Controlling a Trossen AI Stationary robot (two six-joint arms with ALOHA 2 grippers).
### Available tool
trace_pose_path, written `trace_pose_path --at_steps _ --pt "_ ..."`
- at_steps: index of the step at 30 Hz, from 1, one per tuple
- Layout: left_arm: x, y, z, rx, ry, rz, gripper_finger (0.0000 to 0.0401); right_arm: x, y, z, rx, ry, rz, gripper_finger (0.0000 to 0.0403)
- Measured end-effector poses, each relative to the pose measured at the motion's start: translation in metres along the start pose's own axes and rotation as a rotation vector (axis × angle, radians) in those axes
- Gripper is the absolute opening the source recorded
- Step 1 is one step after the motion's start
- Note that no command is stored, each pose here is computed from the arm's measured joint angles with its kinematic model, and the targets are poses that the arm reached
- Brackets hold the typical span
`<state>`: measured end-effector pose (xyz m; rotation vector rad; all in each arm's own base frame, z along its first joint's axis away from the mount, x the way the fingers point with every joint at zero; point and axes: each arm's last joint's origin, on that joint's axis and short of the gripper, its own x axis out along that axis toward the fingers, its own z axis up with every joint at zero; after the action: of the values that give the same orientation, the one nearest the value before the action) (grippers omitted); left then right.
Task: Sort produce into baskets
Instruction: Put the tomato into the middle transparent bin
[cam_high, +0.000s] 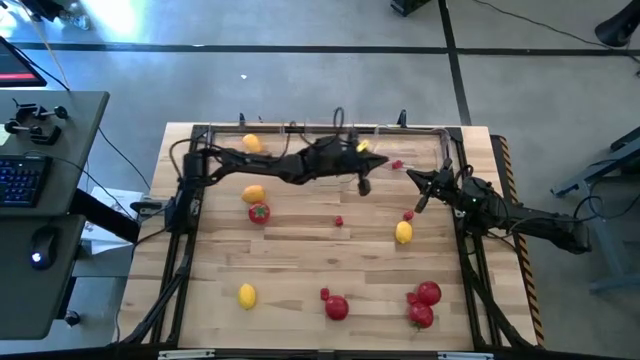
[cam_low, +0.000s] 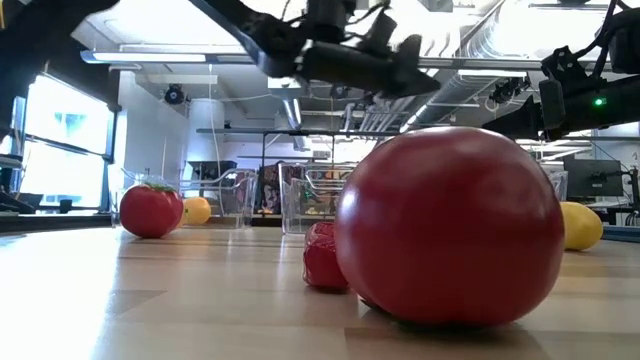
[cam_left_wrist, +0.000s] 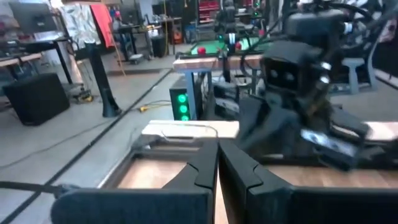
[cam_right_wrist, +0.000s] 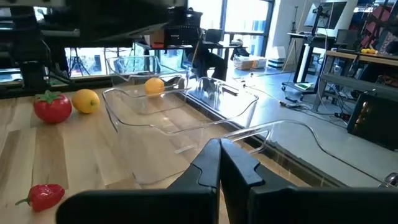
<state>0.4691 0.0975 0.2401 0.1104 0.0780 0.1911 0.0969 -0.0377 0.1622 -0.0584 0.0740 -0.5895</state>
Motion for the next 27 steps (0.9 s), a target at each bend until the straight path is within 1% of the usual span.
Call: trace_pose_path --at_steps 2,6,10,14,18,22,24,27 --pt "-0.015 -0.002 -0.001 0.001 0.009 -0.005 0.0000 0.000 0.000 0.000 -0.002 0.000 0.000 0.0000" --pt "-0.050 -0.005 0.002 0.028 -0.027 -0.011 0.0000 0.000 0.000 0.000 -0.006 0.000 0.001 0.0000" --pt "-0.085 -0.010 -0.017 0.046 -0.043 -0.018 0.0000 0.000 0.000 0.000 -0.008 0.001 0.001 0.0000" --pt "-0.125 -0.011 -0.025 0.023 -0.124 -0.025 0.0000 0.000 0.000 0.000 -0.008 -0.001 0.004 0.0000" --pt "-0.161 -0.014 -0.040 0.028 -0.115 -0.074 0.0000 0.000 0.000 0.001 -0.006 -0.008 0.006 0.0000" --pt "-0.192 -0.015 -0.046 0.032 -0.125 -0.086 0.0000 0.000 0.000 0.005 0.006 -0.047 0.009 0.0000" --pt "-0.205 -0.015 -0.051 0.031 -0.113 -0.087 0.0000 0.000 0.000 0.009 0.032 -0.087 0.034 0.0000" --pt "-0.219 -0.014 -0.048 0.067 -0.142 -0.076 0.0000 -0.001 0.002 0.015 0.088 -0.129 0.100 0.0000"
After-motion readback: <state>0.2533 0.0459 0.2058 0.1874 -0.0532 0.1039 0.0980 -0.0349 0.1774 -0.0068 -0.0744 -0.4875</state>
